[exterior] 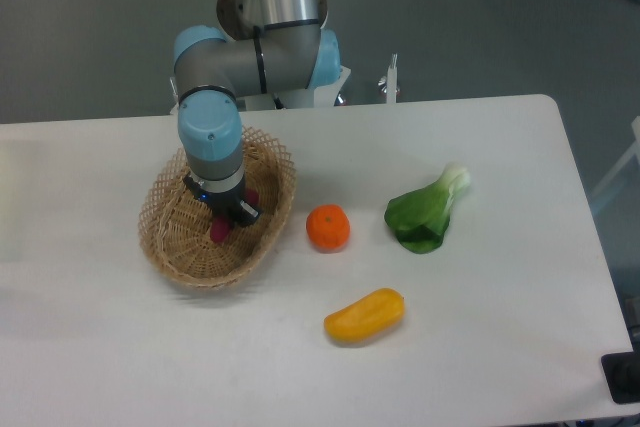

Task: Pick up the sweet potato from the basket
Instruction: 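Lift the sweet potato out of the basket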

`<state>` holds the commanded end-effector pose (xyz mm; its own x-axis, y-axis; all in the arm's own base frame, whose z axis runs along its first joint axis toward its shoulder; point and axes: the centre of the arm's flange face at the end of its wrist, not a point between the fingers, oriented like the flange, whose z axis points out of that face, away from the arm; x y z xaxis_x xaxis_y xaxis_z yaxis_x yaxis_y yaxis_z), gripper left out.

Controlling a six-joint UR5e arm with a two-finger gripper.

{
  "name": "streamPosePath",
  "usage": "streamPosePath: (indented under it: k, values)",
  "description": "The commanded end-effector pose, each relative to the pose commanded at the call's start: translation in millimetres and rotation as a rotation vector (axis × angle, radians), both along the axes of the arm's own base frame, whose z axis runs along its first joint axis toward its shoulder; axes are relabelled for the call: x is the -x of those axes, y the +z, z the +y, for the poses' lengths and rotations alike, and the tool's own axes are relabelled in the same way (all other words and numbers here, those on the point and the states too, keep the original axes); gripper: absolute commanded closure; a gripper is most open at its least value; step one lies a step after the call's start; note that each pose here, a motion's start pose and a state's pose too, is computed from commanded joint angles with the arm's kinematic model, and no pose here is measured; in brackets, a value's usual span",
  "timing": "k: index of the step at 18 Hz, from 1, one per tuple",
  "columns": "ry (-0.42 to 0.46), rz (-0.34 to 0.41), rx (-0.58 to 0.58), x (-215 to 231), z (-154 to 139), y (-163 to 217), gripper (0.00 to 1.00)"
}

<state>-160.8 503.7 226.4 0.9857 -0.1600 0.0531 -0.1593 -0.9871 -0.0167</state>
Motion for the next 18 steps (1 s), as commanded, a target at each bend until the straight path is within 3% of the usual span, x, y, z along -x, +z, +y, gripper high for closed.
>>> streamPosePath:
  k: [5, 11, 15, 18]
  values:
    - [0.015, 0.021, -0.038, 15.9, 4.6, 28.6, 0.83]
    - [0.081, 0.01, -0.03, 73.9, 12.6, 81.9, 0.83]
    - [0.081, 0.031, -0.053, 126.2, -1.4, 103.7, 0.83]
    - [0.028, 0.049, -0.07, 166.8, -22.0, 111.6, 0.82]
